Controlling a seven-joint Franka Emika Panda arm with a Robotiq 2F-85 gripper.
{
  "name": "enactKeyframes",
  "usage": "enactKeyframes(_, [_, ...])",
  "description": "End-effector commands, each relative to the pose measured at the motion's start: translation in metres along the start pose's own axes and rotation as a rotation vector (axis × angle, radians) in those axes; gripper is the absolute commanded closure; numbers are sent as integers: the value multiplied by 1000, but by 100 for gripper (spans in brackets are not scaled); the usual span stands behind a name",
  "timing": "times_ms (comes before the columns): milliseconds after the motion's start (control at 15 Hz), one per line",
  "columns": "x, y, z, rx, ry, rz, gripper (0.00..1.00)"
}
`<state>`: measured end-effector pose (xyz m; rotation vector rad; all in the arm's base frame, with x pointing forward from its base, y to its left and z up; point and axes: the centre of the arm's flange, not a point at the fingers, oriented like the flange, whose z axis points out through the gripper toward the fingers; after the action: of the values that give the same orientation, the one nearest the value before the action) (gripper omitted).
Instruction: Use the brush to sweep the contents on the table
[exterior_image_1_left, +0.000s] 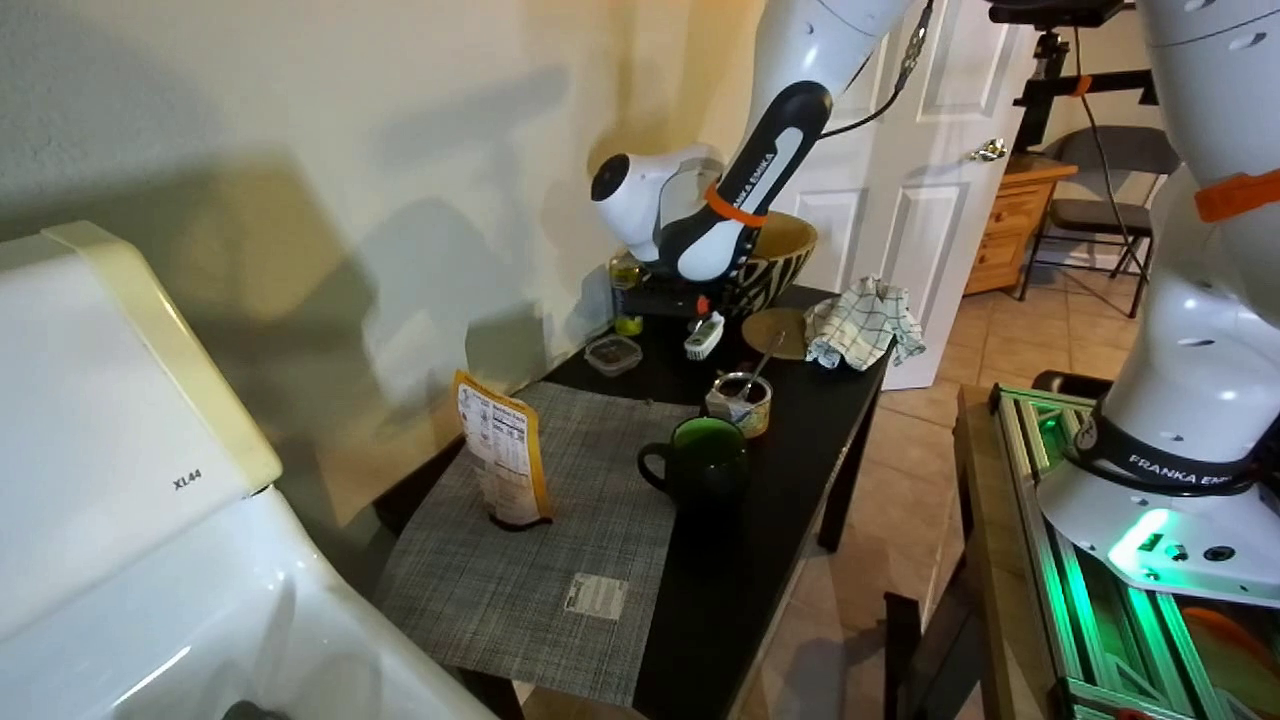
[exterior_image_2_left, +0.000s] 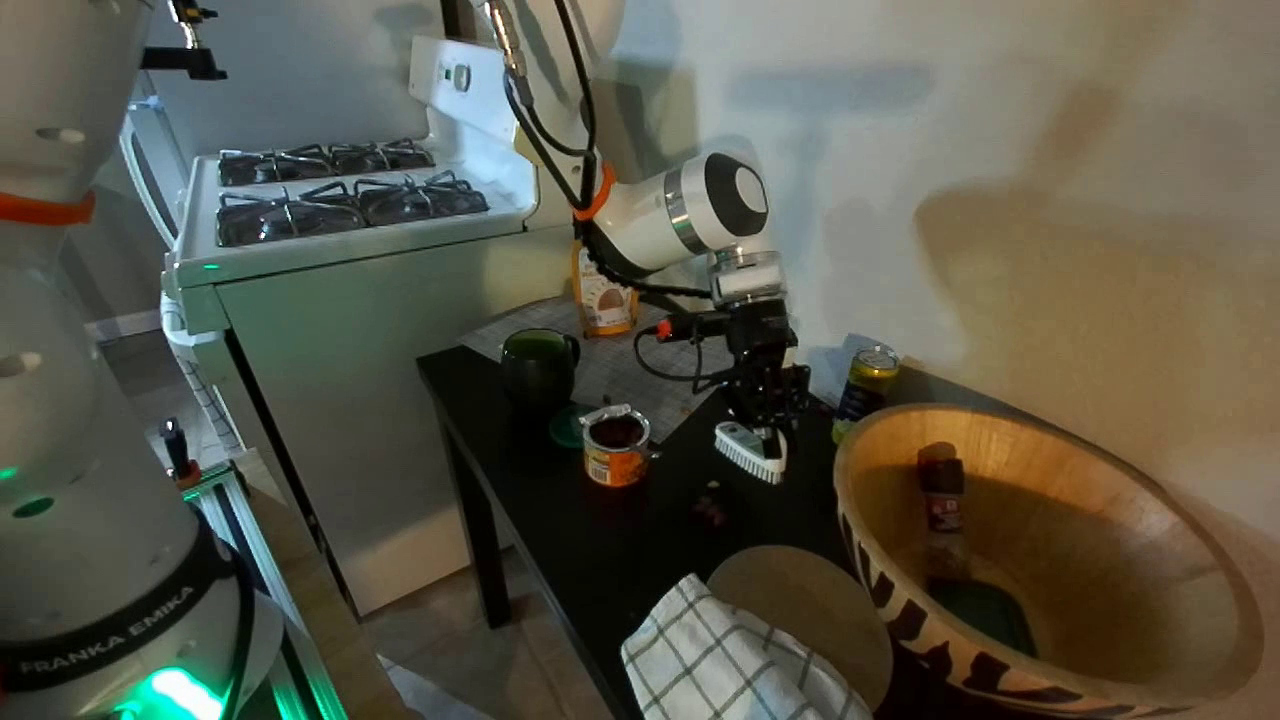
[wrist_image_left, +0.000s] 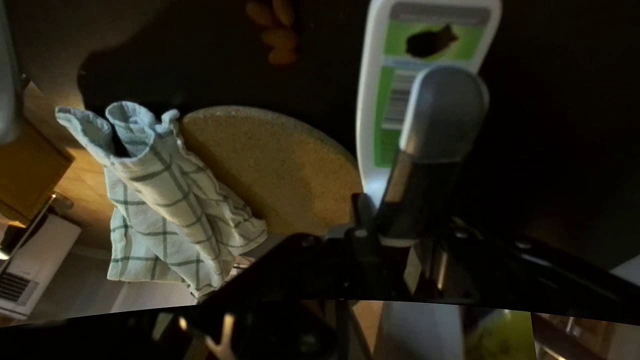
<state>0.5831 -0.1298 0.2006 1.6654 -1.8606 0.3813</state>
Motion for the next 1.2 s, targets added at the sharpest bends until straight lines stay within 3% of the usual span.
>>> enactKeyframes(0, [-8, -2, 1, -1, 0, -11, 76])
enactKeyframes(133, [-9, -2, 2, -2, -3, -11, 76])
enactKeyframes(200, [-10, -2, 5, 0, 5, -13, 94])
enactKeyframes(667, [-39, -11, 20, 127, -93, -84, 94])
enactKeyframes(1133, [-35, 10, 37, 100, -38, -204, 94])
